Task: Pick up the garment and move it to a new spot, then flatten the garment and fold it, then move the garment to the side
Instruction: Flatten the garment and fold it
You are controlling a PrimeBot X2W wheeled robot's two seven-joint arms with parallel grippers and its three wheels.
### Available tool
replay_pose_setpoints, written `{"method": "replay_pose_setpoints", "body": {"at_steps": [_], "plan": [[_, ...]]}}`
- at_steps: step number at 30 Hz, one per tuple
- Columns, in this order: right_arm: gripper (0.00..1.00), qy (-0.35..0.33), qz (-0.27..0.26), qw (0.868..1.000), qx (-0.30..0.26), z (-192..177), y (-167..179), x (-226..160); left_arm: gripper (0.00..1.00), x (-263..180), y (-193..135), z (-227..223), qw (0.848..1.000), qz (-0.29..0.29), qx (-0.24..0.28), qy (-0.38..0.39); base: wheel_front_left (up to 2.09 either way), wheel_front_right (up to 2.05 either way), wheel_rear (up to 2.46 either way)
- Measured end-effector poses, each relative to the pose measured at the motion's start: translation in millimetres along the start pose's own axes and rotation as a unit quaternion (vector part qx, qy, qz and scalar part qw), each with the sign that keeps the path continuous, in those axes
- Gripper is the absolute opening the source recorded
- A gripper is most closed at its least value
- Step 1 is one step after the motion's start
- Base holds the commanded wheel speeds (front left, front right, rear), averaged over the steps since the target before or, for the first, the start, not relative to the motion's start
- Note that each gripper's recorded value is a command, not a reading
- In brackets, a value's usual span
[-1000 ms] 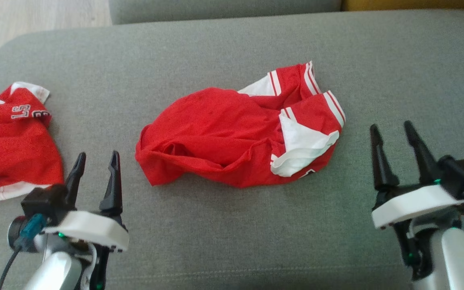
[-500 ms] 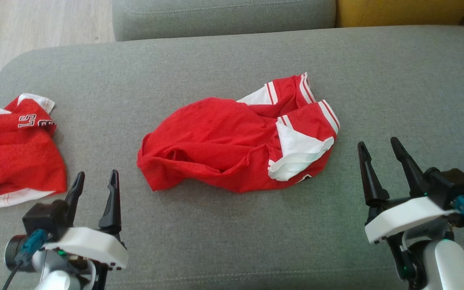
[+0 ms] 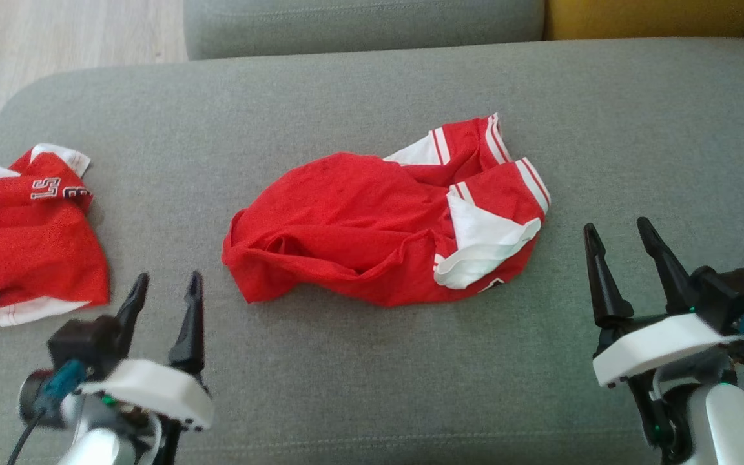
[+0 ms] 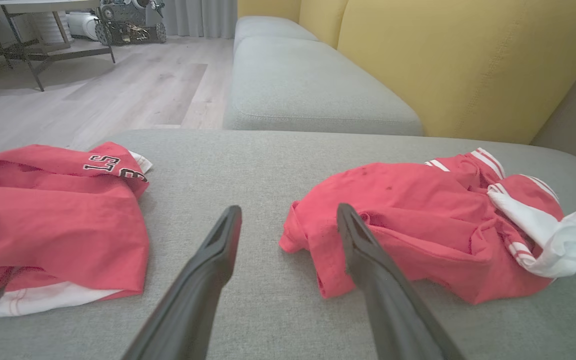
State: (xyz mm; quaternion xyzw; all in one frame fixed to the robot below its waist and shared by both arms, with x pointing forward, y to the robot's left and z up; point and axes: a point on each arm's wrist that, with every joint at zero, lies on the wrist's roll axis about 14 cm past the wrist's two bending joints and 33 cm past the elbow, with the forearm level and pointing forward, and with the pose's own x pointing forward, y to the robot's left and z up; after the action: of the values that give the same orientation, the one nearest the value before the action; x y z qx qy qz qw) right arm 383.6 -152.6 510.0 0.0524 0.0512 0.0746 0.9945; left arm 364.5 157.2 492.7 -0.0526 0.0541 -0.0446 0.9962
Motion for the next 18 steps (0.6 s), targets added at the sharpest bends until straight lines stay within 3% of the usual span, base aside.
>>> {"method": "replay_pose_setpoints", "body": {"at_steps": [8,14,18], "plan": [[1.00,0.015,-0.001,1.000,0.003,-10.7,-2.1,7.5,1.00,44.3,-26.9,-6.8,0.997,-0.062,-0.025,0.047,0.00,0.00,0.00],[1.00,0.031,-0.010,0.999,0.005,-22.7,-8.5,9.4,1.00,56.1,-26.3,-59.7,0.986,-0.068,-0.045,0.147,0.00,0.00,0.00],[1.00,0.033,-0.014,0.999,0.006,-24.4,-11.4,12.3,1.00,57.2,-25.3,-78.6,0.981,-0.067,-0.053,0.175,0.00,0.00,0.00]]}}
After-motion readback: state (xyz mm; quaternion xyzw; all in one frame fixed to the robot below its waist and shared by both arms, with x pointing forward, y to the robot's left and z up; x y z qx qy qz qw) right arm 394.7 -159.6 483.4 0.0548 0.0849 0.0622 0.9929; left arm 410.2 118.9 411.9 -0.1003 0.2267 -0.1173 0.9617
